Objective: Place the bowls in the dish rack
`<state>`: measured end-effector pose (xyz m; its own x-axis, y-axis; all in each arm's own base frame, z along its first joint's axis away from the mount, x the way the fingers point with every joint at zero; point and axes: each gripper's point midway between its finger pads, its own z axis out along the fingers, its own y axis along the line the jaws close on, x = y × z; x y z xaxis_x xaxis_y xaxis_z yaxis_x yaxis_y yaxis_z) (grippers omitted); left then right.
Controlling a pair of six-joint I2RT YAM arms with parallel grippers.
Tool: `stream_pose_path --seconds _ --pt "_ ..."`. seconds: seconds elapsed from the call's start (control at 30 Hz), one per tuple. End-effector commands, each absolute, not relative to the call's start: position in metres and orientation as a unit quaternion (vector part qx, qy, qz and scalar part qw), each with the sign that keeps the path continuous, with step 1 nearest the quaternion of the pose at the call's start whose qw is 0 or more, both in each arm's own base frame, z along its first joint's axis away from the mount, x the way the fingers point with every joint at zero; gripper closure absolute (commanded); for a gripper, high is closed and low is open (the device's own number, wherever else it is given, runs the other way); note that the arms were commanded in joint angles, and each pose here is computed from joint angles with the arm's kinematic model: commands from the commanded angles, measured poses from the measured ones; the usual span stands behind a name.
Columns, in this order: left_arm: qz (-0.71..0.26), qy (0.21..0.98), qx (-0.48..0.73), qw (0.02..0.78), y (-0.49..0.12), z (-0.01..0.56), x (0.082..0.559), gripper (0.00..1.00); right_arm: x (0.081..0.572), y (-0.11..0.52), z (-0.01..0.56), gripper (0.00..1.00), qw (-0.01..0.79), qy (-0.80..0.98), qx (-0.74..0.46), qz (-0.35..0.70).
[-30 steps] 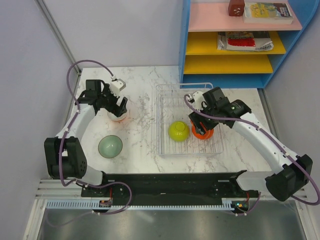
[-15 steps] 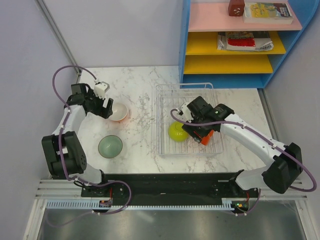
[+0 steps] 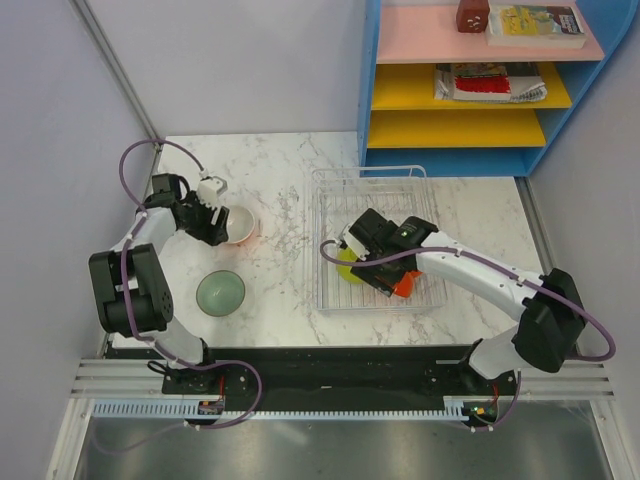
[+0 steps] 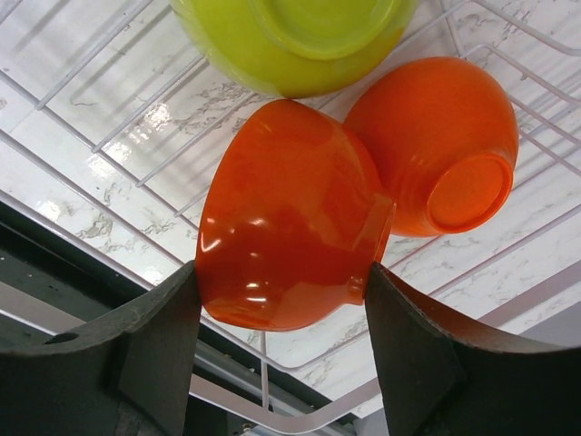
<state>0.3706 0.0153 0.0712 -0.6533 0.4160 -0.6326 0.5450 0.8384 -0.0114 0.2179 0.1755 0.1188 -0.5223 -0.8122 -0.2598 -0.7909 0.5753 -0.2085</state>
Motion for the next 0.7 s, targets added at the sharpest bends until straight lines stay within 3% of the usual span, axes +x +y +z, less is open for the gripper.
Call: stream_pose_path --seconds 0.0,0.3,0.37,0.67 --pt "-0.116 0.894 0.288 0.324 0.011 0.07 0.373 0.26 0.225 0.18 0.112 1.0 0.17 0.86 -0.477 -0.067" --pt "-0.127 0.896 0.287 0.314 0.009 0.062 0.373 0.61 0.222 0.193 0.099 0.97 0.156 0.838 -0.514 -0.1" --pt "-0.128 0.896 0.286 0.314 0.009 0.062 0.373 0.69 0.22 0.197 0.098 0.9 0.153 0.834 -0.521 -0.1" --pt "-0.139 0.896 0.282 0.313 0.006 0.06 0.373 0.87 0.207 0.209 0.094 0.53 0.132 0.825 -0.543 -0.081"
